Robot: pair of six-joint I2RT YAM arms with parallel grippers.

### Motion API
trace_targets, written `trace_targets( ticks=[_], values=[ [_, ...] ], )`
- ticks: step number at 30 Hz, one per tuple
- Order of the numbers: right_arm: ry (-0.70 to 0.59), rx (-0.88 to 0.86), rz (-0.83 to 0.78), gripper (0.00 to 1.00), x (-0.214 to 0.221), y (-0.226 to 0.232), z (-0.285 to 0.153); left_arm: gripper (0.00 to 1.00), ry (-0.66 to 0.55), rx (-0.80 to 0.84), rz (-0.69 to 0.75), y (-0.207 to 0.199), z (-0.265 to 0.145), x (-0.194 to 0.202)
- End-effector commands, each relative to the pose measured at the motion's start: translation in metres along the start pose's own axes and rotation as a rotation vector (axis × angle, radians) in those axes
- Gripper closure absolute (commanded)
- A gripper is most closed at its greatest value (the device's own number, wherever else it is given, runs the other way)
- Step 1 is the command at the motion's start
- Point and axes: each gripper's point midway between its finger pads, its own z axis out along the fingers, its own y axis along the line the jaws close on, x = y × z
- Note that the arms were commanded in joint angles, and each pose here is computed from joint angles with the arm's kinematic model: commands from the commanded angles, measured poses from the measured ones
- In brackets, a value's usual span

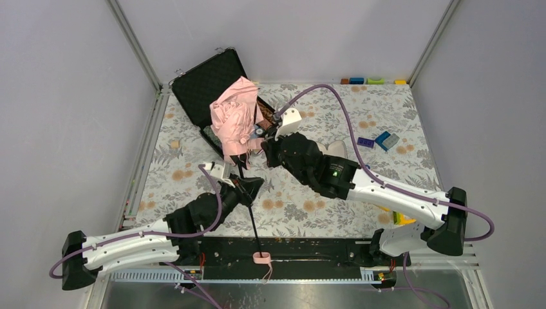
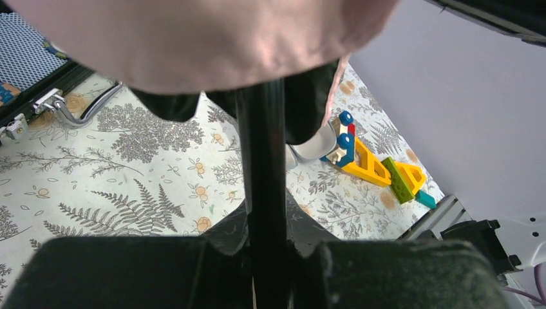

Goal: Open the umbrella

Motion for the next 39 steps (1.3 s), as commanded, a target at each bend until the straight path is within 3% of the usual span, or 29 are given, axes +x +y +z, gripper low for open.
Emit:
trace_targets(
  ticks=[1, 3, 4, 7, 9, 16, 21, 26, 28, 29, 31, 32, 35, 39],
  values=[
    [-0.042, 0.002, 0.062, 1.0, -0.012, -0.006, -0.006, 1.0, -0.103, 0.033, -0.066, -0.015, 0.002, -0.031],
    [-0.058, -0.029, 0.078, 1.0, -0.015, -0.003, -0.009, 1.0, -0.098, 0.039, -0.069, -0.016, 0.002, -0.03],
    [-0.068, -0.042, 0.089, 0.94, -0.017, -0.002, -0.011, 1.0, -0.096, 0.041, -0.069, -0.016, 0.002, -0.03],
    [-0.094, -0.065, 0.115, 0.4, -0.023, -0.003, -0.019, 1.0, -0.091, 0.05, -0.064, -0.019, 0.001, -0.03],
    [-0.101, -0.075, 0.141, 0.17, -0.025, -0.006, -0.025, 1.0, -0.087, 0.056, -0.063, -0.02, 0.001, -0.031],
    [-0.143, -0.234, 0.232, 0.0, -0.039, 0.008, -0.04, 1.0, -0.074, 0.072, -0.064, -0.023, 0.001, -0.028],
    [-0.137, -0.373, 0.263, 0.0, -0.053, 0.036, -0.039, 1.0, -0.052, 0.14, -0.028, -0.035, 0.001, -0.023],
    [-0.042, -0.447, 0.332, 0.0, -0.051, 0.051, 0.002, 1.0, -0.018, 0.194, 0.039, -0.043, 0.001, -0.017],
    [0.012, -0.481, 0.322, 0.12, -0.053, 0.057, 0.011, 1.0, -0.007, 0.178, 0.065, -0.039, 0.002, -0.016],
    [0.046, -0.514, 0.309, 0.25, -0.055, 0.059, 0.011, 1.0, 0.003, 0.174, 0.078, -0.037, 0.003, -0.015],
    [0.046, -0.523, 0.272, 0.68, -0.069, 0.052, 0.005, 1.0, 0.012, 0.141, 0.069, -0.026, 0.006, -0.018],
    [0.038, -0.5, 0.246, 0.84, -0.076, 0.042, -0.004, 1.0, 0.017, 0.11, 0.039, -0.017, 0.008, -0.02],
    [-0.056, -0.378, 0.166, 0.9, -0.101, 0.003, -0.039, 1.0, 0.028, 0.014, -0.056, 0.02, 0.013, -0.024],
    [-0.148, -0.262, 0.15, 0.8, -0.115, -0.035, -0.085, 1.0, 0.02, -0.031, -0.13, 0.047, 0.016, -0.028]
  ],
)
